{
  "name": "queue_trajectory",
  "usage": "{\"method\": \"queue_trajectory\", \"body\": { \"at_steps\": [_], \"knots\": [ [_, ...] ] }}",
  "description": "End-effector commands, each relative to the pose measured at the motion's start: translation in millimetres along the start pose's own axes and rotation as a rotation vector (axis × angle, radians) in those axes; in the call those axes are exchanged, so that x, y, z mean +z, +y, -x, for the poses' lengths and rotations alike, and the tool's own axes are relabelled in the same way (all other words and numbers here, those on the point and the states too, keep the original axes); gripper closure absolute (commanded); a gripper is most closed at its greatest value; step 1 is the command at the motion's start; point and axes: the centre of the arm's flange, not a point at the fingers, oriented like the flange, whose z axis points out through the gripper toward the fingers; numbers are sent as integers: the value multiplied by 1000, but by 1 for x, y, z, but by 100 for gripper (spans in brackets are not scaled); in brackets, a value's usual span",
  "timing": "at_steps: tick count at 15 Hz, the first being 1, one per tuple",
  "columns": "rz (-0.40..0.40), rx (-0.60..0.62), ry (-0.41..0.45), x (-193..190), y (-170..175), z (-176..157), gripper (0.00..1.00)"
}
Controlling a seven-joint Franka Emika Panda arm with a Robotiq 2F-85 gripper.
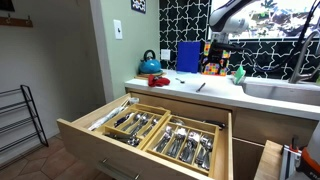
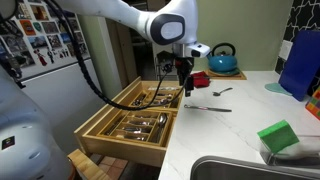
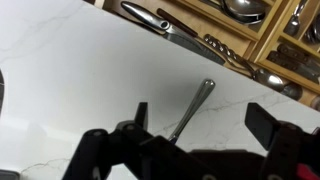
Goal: Remove the knife from the open drawer and put it on the cupboard
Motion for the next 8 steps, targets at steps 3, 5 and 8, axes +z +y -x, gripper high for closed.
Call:
{"method": "queue_trajectory", "body": {
  "at_steps": [3, 5, 8],
  "knots": [
    [176, -277, 74, -45, -14, 125, 0],
    [213, -383, 101, -52, -26, 164, 0],
    [208, -384, 90, -50, -42, 151, 0]
  ]
}}
